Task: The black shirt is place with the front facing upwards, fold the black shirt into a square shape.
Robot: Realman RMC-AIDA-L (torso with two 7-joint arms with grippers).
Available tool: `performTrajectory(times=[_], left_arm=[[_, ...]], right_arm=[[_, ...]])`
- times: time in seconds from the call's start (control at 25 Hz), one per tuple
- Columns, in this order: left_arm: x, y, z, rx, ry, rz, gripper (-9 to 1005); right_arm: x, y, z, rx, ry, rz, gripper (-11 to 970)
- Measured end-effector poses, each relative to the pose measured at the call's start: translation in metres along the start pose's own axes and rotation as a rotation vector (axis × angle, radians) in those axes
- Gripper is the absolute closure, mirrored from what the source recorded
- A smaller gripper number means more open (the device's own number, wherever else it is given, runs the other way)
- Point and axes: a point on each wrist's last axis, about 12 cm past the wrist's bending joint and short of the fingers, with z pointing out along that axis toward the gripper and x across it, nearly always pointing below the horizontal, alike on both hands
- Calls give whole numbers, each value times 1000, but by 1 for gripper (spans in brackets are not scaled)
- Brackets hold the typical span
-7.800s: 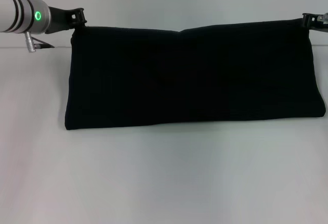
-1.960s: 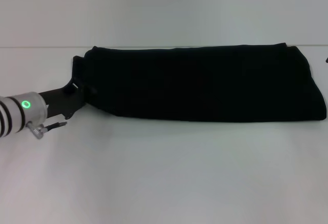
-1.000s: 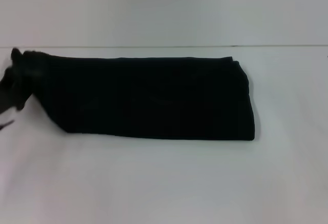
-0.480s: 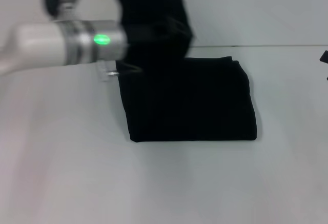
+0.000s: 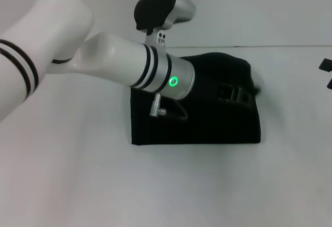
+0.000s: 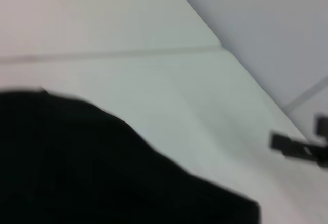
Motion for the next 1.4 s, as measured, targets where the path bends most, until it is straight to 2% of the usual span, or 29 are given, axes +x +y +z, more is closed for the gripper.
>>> performTrajectory(times=[0.16,0.28,0.4,0.48,0.64,0.88,1.0,1.16,1.4], left_arm=[[6,1,-28,141,50,-45,811],[11,15,-65,225,3,-107,691],[23,51,-108,253,-175,-300,547],[39,78,-133,245,-291,-458,457],[67,104,-161,210,-397,-589,291],[77,110,-177,182,-437,-566,87],[75,110,-178,182,-440,-548,89],[71,109,-179,179,-454,-529,91],[65,110,-180,172,-481,-526,95]], right_arm=[[-2,1,0,3,12,-5,44],[-4,3,3,16,48,-22,45],[-10,8,10,68,150,-53,45],[-15,12,18,116,232,-67,45],[-27,32,46,224,375,-101,45],[-39,72,107,333,388,-214,44],[-33,84,134,374,366,-266,44],[-16,103,163,334,354,-285,44],[-11,103,174,379,337,-298,44]])
